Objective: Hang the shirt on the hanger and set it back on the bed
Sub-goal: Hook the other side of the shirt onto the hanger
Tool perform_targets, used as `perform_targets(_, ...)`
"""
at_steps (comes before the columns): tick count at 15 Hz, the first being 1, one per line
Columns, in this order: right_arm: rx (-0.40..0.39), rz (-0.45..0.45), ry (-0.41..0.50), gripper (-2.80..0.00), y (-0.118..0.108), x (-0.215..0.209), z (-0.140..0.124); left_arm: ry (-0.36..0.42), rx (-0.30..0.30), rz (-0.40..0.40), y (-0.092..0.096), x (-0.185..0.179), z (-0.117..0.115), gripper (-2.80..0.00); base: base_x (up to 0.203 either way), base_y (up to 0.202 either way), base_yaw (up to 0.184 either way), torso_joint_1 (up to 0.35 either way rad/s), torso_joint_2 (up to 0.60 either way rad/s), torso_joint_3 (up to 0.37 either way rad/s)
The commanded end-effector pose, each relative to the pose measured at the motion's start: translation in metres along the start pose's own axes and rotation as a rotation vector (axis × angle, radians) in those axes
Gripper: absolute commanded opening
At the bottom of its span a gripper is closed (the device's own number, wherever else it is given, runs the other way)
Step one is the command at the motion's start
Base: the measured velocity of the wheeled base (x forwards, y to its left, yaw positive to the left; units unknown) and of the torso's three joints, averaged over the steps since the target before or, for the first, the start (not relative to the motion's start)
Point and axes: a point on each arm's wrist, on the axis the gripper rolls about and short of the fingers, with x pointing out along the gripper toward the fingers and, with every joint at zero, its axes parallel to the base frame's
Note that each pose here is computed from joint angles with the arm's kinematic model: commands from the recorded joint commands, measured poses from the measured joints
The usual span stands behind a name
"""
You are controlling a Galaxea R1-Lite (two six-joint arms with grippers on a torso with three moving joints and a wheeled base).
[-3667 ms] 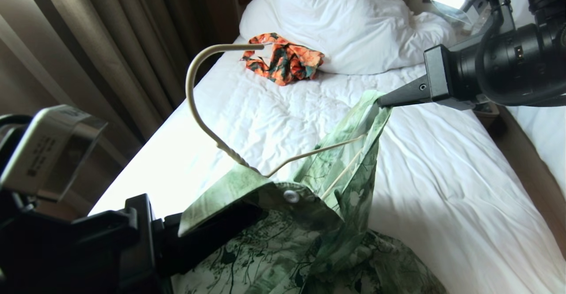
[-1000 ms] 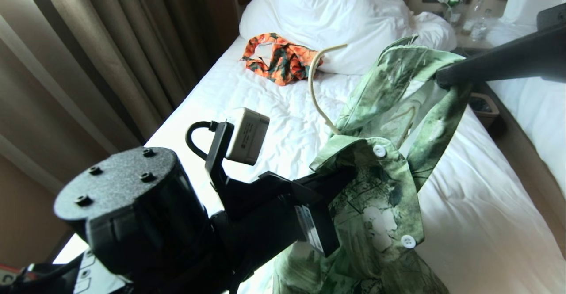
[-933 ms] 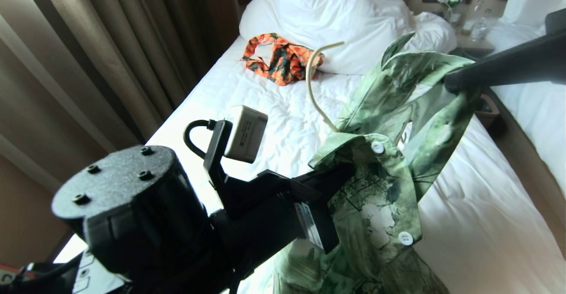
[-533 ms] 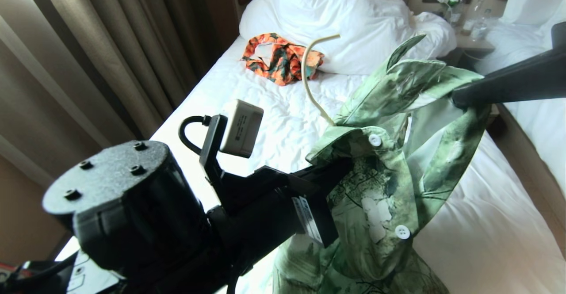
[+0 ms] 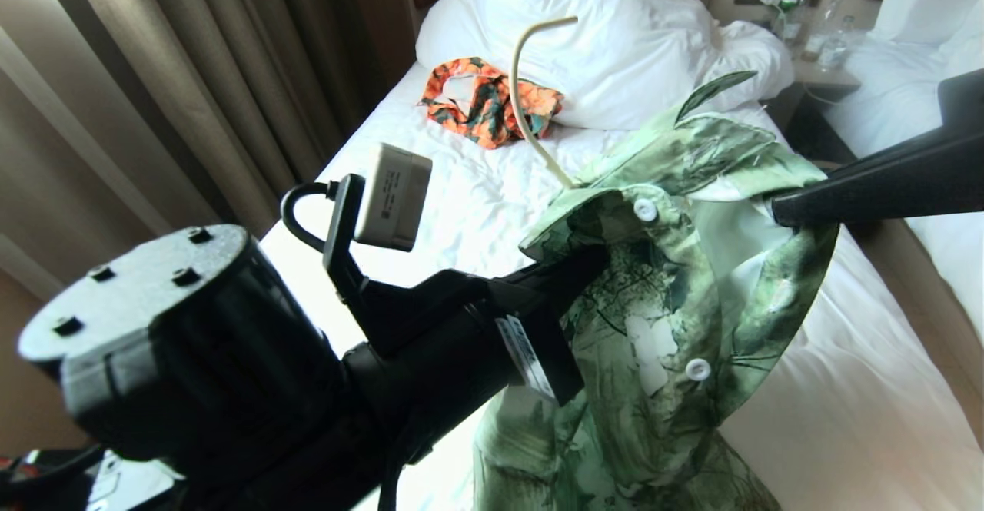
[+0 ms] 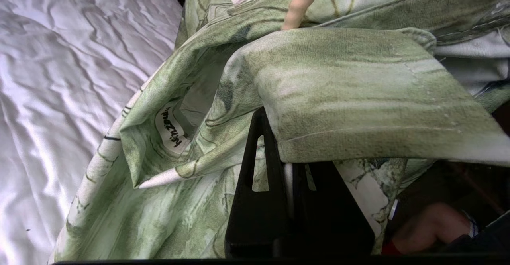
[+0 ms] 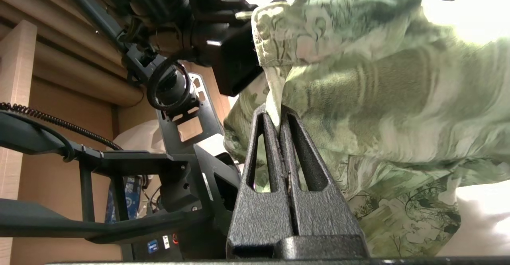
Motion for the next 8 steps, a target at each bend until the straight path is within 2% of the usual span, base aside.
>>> perform_targets(1, -0.001, -0.002, -0.001, 0.00, 0.0006, -0.0014, -0.0003, -0.016, -0.005, -0.006, -0.0011, -0.0009, 0.0015, -2.80, 0.000, 0.000, 0.000, 0.000, 0.00, 0.000)
perform_targets(8, -0.007, -0.011, -0.015, 0.00, 0.0027, -0.0055, 0.0007, -0.051, -0.010, 0.005, -0.0025, -0.0033, 0.0101, -2.80, 0.000, 0.000, 0.000, 0.000, 0.00, 0.000)
